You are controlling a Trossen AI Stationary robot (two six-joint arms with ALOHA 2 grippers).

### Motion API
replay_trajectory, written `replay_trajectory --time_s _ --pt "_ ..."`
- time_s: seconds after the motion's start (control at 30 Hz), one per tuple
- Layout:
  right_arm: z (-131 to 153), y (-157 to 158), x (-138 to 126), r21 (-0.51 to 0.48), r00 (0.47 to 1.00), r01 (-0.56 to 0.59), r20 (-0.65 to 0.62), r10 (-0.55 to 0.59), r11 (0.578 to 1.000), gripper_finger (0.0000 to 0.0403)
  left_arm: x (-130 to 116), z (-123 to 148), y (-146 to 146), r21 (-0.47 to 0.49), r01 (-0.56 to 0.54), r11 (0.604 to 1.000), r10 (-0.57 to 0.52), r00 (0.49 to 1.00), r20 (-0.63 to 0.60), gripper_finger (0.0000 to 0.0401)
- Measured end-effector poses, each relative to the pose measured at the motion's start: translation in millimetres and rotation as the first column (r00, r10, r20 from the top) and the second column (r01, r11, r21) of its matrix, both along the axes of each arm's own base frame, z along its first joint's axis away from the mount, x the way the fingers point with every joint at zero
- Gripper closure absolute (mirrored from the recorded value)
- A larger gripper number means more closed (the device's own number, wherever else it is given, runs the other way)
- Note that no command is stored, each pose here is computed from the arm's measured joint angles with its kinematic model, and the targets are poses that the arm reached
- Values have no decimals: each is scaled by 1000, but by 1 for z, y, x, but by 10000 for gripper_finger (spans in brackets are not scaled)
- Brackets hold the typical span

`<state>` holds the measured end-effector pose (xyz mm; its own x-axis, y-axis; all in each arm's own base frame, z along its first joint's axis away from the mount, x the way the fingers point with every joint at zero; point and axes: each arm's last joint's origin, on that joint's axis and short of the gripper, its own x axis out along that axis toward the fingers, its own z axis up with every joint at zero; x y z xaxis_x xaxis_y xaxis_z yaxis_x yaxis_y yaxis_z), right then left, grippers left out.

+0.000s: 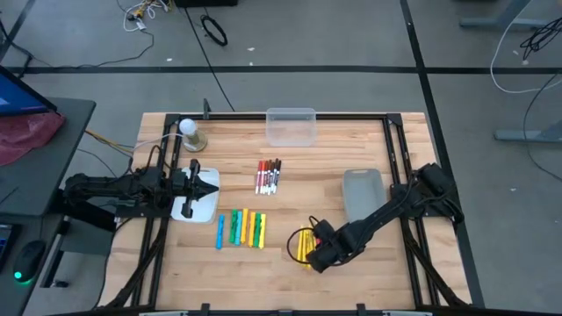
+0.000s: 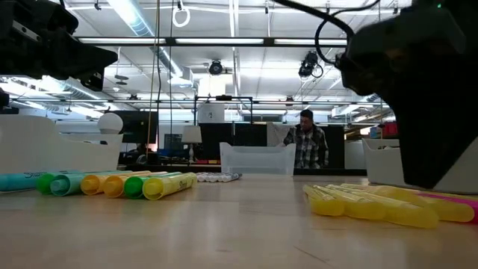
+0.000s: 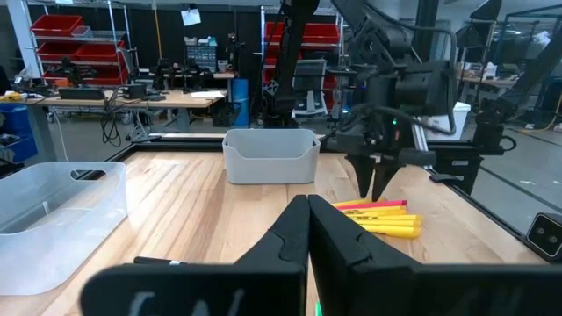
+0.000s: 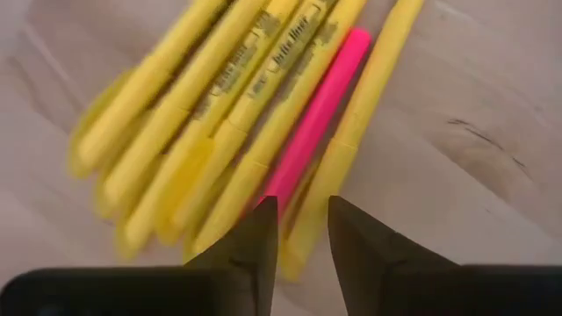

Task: Pick & Place Markers
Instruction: Put the yellow pen into the gray bin

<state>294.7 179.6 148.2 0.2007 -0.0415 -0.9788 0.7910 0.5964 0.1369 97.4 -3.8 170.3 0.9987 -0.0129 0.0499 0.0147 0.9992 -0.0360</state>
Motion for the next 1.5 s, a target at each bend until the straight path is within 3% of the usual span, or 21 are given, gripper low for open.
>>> replay_trajectory --time_s 0.53,0.8,1.1,1.5 --pt "-13 1 1 -37 999 -30 -39 28 999 328 0 0 0 0 0 1000 0 1000 0 394" --pt "-13 1 1 -42 998 -52 -44 50 998 361 0 0 0 0 0 1000 0 1000 -1 394" --pt "-12 0 -1 -40 999 -1 -49 -1 999 362 0 0 0 0 0 1000 0 1000 0 394" --pt "21 -9 -4 -80 993 90 -70 -96 993 362 0 0 0 0 0 1000 0 1000 0 394"
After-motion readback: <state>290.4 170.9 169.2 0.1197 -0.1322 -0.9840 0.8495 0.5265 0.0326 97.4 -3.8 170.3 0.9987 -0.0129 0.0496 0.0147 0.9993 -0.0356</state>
